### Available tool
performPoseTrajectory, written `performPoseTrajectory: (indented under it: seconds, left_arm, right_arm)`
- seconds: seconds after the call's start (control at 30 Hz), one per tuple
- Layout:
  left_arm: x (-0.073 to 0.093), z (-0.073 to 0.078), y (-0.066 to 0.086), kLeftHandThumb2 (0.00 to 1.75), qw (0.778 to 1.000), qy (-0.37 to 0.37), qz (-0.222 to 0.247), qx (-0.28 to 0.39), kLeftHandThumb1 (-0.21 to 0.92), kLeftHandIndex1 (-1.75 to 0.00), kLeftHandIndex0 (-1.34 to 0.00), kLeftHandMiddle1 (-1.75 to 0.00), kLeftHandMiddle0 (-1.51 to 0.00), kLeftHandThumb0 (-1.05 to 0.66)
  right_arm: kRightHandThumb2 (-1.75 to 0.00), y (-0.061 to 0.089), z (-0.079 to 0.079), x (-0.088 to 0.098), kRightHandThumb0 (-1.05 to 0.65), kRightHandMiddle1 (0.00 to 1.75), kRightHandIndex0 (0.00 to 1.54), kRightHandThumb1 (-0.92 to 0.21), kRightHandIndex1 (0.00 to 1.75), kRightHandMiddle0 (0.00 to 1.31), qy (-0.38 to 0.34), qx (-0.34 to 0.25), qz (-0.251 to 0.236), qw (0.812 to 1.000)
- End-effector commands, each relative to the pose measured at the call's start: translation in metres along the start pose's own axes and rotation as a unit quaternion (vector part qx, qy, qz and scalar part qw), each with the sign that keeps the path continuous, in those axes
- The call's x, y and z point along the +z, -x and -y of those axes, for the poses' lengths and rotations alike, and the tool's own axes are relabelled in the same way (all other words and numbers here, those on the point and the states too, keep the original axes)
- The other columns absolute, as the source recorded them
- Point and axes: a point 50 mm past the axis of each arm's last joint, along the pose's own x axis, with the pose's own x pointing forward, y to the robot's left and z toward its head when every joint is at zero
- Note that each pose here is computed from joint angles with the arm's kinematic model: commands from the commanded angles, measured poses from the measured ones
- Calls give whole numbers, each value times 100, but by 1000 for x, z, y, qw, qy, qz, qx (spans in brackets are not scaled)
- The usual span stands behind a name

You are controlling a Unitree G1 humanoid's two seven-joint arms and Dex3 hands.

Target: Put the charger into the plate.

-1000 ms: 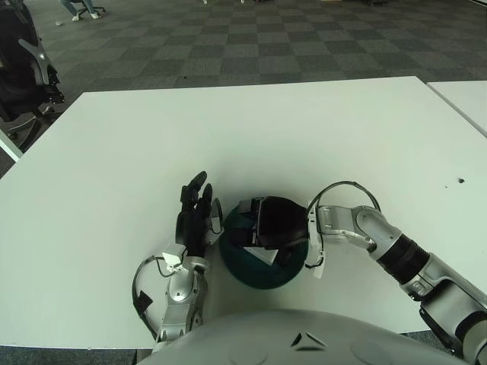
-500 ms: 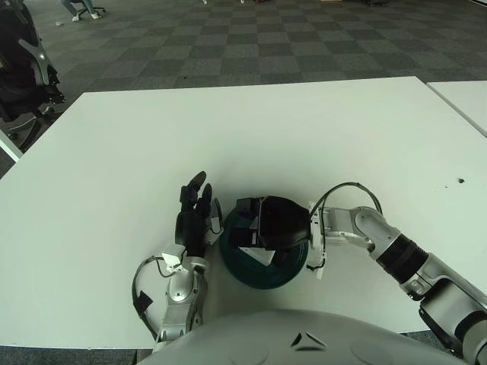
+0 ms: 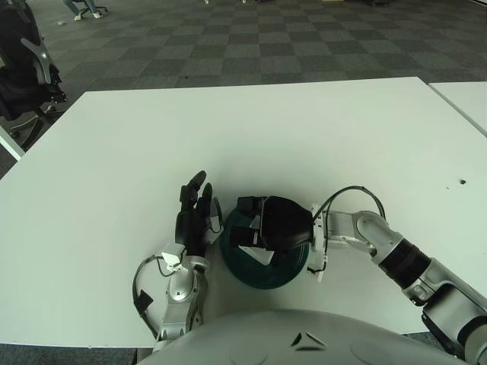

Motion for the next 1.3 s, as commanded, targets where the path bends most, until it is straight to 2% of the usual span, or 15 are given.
performPoseTrajectory:
  seconds: [0.0,0.03,0.07,0.1,0.17,0.27,0.33,0.57,0.97,1.03,1.1,1.27]
  left_arm:
    - [-10,8,2,92,999,20,-28,8,92,-80,0,-1,-34,-69]
    - [-10,8,2,93,999,17,-28,8,92,-80,0,-1,-34,-69]
    - [-10,8,2,93,999,15,-27,7,92,-80,0,-1,-34,-69]
    - [-10,7,2,93,1000,10,-26,7,92,-80,0,-1,-34,-69]
    - [-10,6,2,94,1000,3,-24,6,92,-80,0,-1,-34,-68]
    - [-11,4,2,94,1000,-3,-23,6,92,-79,0,0,-34,-68]
    - [-11,4,2,95,1000,-5,-22,6,92,-79,0,0,-34,-68]
    - [-12,2,1,95,1000,-6,-17,7,92,-77,0,0,-33,-67]
    - [-12,0,2,96,1000,4,-21,-1,92,-75,0,0,-32,-66]
    - [-12,-1,2,96,1000,1,-20,-3,92,-74,0,0,-32,-66]
    - [-12,-1,2,96,1000,1,-21,-4,92,-73,0,0,-32,-65]
    - [-10,0,6,96,1000,4,-21,-7,92,-72,0,0,-32,-65]
  right_arm:
    - [-68,2,9,-5,-84,153,25,-90,146,12,28,4,-9,1000]
    - [-71,2,10,-5,-88,139,27,-91,117,10,33,6,-8,999]
    - [-72,2,11,-5,-90,130,29,-91,97,9,37,7,-7,999]
    - [-73,2,11,-5,-91,127,29,-92,90,8,46,15,-3,999]
    - [-80,2,12,-5,-95,103,29,-92,47,3,61,29,2,998]
    - [-86,3,13,-5,-97,79,27,-92,19,1,77,53,7,996]
    - [-89,3,12,-5,-97,68,25,-92,11,0,78,60,8,995]
    - [-95,6,18,-9,-98,47,21,-92,2,0,86,81,19,993]
    - [-100,11,25,-14,-99,34,21,-92,0,0,82,109,27,990]
    - [-101,14,29,-18,-99,35,21,-92,0,0,71,103,19,992]
    - [-102,20,40,-31,-98,37,22,-92,1,0,53,82,1,995]
    - [-103,23,38,-49,-92,49,29,-92,3,0,-45,-6,-71,996]
